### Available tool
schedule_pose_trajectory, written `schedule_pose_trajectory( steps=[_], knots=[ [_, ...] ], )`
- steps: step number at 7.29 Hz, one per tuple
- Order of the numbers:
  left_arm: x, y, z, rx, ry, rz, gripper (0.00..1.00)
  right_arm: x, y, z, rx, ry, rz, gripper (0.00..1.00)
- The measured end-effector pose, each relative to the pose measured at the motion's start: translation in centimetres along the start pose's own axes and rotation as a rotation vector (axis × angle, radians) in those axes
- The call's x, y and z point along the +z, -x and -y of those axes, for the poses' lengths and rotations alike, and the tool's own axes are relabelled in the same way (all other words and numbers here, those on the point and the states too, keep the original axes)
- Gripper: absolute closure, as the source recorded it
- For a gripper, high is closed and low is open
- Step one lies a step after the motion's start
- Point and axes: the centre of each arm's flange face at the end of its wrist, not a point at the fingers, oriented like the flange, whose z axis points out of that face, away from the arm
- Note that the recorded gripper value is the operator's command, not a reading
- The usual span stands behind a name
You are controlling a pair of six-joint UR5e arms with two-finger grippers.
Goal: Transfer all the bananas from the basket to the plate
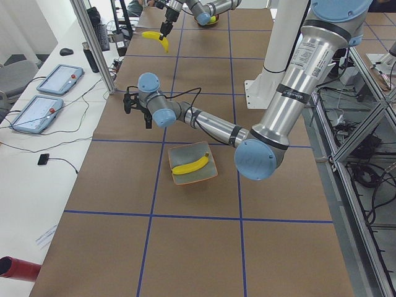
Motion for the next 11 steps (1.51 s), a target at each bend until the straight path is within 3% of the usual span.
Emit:
schedule_pose_trajectory(
  steps=[2, 4, 6, 8, 11],
  knots=[
    [-0.9, -4.5, -0.3, -0.017, 0.024, -0.072, 0.01, 0.9, 1.8, -4.9, -0.004, 0.056, 0.157, 1.00],
    [-1.0, -7.9, -1.8, -0.020, 0.070, -0.162, 0.01, 1.5, 3.1, -9.3, -0.009, 0.118, 0.266, 1.00],
    [-0.8, -12.5, -3.6, -0.024, 0.101, -0.239, 0.01, 2.2, 4.9, -13.4, -0.022, 0.165, 0.323, 1.00],
    [-0.5, -17.0, -6.0, -0.054, 0.146, -0.315, 0.01, 3.1, 6.9, -16.6, -0.038, 0.179, 0.354, 1.00],
    [0.3, -20.0, -9.6, -0.065, 0.210, -0.408, 0.01, 3.7, 8.7, -18.3, -0.050, 0.194, 0.406, 1.00]
  ],
)
